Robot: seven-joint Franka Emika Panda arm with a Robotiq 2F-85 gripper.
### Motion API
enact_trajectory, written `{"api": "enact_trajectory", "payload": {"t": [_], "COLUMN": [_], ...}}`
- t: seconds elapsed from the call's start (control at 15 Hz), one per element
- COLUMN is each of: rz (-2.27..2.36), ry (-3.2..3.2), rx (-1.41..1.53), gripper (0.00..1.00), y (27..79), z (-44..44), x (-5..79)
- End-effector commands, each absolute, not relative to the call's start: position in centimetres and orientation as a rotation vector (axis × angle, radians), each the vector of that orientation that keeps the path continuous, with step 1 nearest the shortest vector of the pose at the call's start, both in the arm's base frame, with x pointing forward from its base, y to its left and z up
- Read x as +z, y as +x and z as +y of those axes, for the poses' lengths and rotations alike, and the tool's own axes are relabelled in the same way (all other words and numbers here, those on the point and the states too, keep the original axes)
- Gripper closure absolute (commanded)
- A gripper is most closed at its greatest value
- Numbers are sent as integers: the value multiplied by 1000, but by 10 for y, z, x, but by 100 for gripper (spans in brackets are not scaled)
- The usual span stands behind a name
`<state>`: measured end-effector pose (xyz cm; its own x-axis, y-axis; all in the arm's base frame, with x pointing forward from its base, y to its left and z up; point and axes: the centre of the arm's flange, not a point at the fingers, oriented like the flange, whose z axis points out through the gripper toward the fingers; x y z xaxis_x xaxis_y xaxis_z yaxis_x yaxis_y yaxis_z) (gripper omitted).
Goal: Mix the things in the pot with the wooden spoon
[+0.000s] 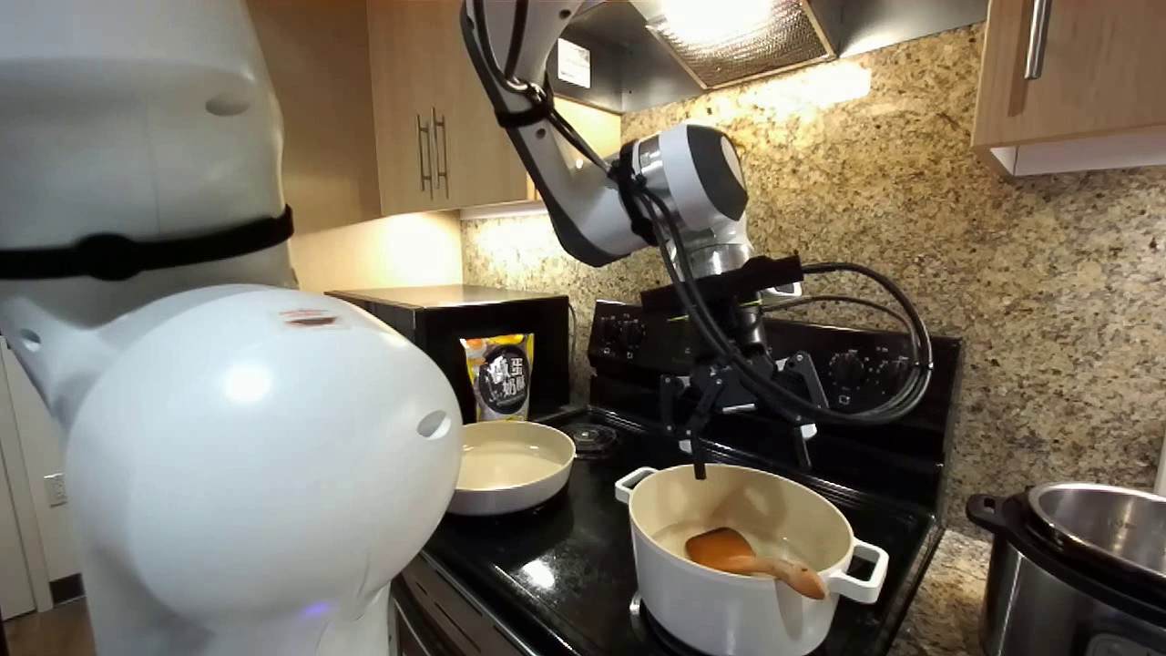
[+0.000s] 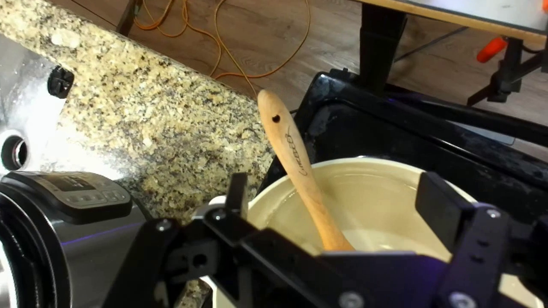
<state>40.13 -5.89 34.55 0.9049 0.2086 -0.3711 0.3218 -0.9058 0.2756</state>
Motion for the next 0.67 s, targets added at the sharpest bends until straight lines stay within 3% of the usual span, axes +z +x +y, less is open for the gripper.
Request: {"api": "enact_trajectory", "payload": {"t": [0.0, 0.6], "rz": [270, -49], "ry": [2803, 2956], "rx": [-327, 29], "gripper": [0, 0], "y": [377, 351], "z": [-43, -36], "x": [353, 366]}}
